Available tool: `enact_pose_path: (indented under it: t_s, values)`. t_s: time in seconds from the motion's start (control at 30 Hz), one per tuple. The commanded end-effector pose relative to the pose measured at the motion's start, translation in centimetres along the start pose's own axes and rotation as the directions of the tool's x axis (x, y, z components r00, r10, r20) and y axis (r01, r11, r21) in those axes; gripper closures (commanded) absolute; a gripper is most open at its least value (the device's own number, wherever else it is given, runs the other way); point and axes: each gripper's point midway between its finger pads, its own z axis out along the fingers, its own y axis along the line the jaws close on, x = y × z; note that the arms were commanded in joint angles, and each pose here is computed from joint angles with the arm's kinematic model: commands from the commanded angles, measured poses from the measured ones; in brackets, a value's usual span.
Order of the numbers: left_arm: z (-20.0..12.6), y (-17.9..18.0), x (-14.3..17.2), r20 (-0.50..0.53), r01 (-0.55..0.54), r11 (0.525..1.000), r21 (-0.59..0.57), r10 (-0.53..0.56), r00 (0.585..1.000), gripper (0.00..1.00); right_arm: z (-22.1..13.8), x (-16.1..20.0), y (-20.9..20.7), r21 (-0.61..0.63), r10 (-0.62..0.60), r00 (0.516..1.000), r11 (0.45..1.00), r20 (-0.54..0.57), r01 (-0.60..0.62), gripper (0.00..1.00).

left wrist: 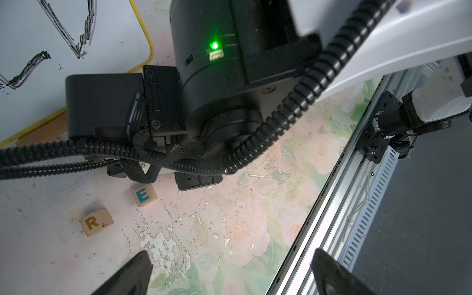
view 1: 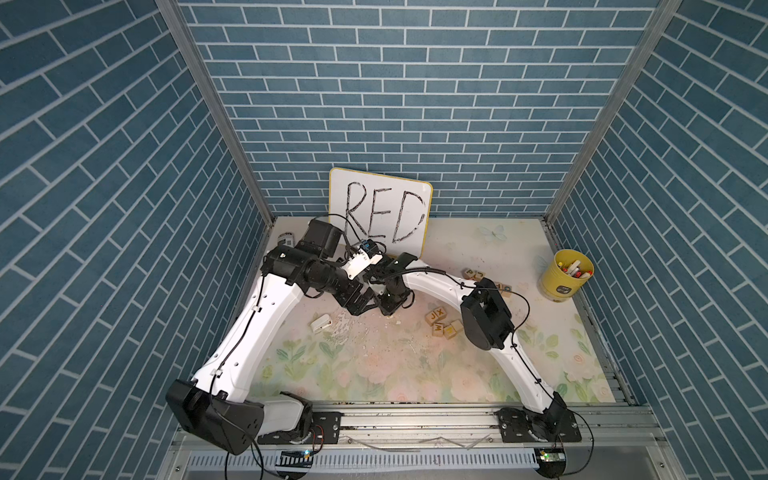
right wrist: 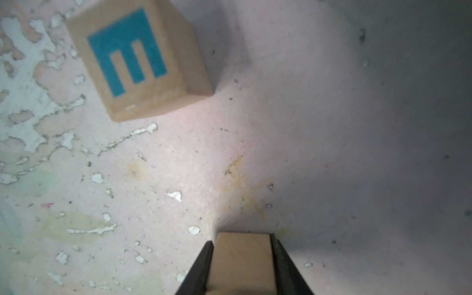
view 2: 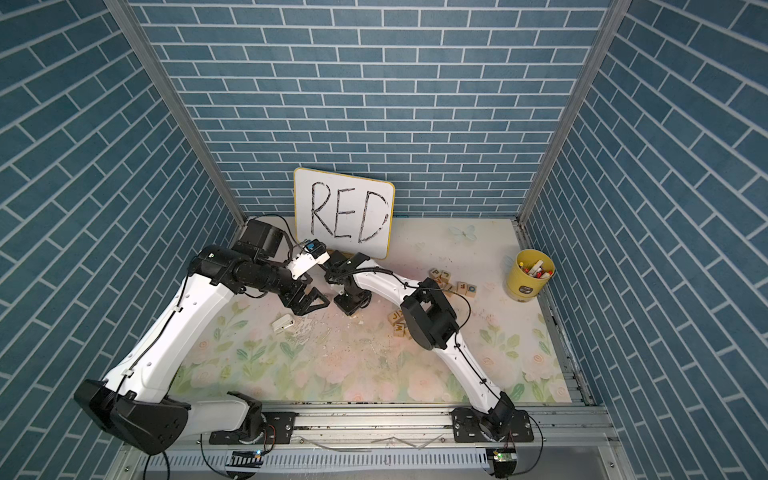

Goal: Assemble the uppercase word "red" with letter blocks
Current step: Place the letter block at the center of the board.

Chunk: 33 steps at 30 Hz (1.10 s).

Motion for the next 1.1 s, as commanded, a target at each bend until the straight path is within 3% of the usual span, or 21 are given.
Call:
enact_pose_path:
  t_s: [0.0, 0.4, 0.8, 1.07]
  values:
    - [-0.4, -0.2, -0.5, 0.014, -0.011, 1.000, 0.001, 0.011, 1.000, 0.01, 0.0, 0.0, -0.6, 0.044, -0.045, 0.999, 0.998, -0.002, 0.045, 0.61]
    - [-0.6, -0.4, -0.5, 0.015, -0.006, 1.000, 0.006, 0.006, 1.000, 0.01, -0.4, -0.4, -0.6, 0.052, -0.052, 0.999, 0.997, 0.016, 0.051, 0.61]
    - [-0.8, -0.5, -0.5, 0.018, -0.007, 1.000, 0.006, 0.007, 1.000, 0.01, -0.6, -0.6, -1.2, 0.085, -0.044, 0.999, 0.995, 0.016, 0.043, 0.42]
    - [-1.9, -0.6, -1.0, 0.040, -0.033, 0.999, -0.021, 0.034, 0.999, 0.00, -3.0, -1.6, -1.6, 0.121, -0.037, 0.996, 0.992, 0.081, 0.027, 0.38]
